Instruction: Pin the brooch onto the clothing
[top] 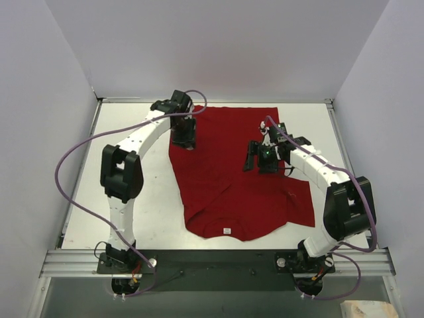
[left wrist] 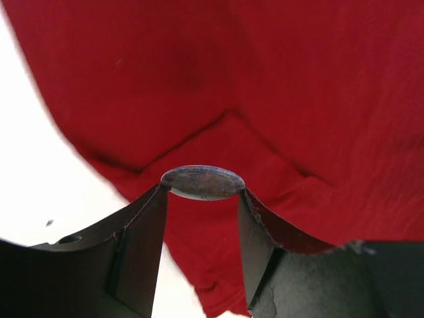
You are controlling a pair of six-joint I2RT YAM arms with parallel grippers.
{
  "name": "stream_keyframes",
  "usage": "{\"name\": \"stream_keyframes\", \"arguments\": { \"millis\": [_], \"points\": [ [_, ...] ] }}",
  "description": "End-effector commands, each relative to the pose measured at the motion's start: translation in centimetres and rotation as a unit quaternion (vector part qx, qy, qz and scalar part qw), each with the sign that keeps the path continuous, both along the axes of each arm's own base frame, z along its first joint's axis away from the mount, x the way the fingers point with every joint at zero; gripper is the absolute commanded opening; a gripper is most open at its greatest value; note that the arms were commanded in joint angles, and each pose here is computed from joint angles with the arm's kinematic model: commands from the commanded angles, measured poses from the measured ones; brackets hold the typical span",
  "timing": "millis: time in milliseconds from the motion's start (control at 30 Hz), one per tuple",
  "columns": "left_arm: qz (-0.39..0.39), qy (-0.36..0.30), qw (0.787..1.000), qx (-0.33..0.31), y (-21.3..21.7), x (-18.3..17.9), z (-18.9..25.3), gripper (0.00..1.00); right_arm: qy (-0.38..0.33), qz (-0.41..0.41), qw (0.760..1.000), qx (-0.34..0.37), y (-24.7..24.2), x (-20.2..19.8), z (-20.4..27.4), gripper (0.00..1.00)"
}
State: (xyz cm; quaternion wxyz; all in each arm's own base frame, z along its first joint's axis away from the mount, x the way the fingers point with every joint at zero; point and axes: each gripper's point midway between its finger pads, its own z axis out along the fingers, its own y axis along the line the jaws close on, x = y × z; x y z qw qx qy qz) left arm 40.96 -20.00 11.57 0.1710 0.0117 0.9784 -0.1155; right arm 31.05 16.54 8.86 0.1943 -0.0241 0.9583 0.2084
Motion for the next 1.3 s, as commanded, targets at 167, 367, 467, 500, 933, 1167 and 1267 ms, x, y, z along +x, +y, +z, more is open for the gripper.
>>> {"name": "stream_keyframes", "arguments": {
  "millis": [167,367,467,500,933,1167,1267],
  "points": [
    [-0.065,0.009,0.998,-0.015,-8.4,1.4,-1.1,0.14,-0.008,-0.031,0.999,-0.002,-2.3,-0.1,1.1,0.67],
    [-0.093,0.018,0.995,-0.017,-12.9,1.1,-3.6,0.14,-0.002,-0.041,0.999,-0.007,-3.3,-0.6,0.7,0.67],
    [-0.104,0.029,0.994,-0.011,-14.2,0.6,-5.3,0.15,-0.001,-0.044,0.999,-0.008,-3.4,-0.8,0.7,0.67],
    [-0.109,0.033,0.993,-0.008,-14.7,0.2,-6.0,0.16,-0.001,-0.044,0.999,-0.009,-3.5,-0.8,0.7,0.67],
    [-0.135,-0.011,0.991,-0.001,-15.5,0.3,-4.1,0.6,-0.001,-0.043,0.999,-0.008,-3.6,-0.9,0.7,0.67],
    [-0.143,-0.049,0.988,-0.031,-16.3,0.2,-0.5,0.71,0.0,-0.044,0.999,-0.006,-3.5,-0.8,0.7,0.67],
    [-0.148,-0.058,0.987,-0.006,-15.6,-0.4,0.1,0.8,-0.002,-0.045,0.999,-0.007,-3.6,-0.8,0.8,0.67]
  ]
}}
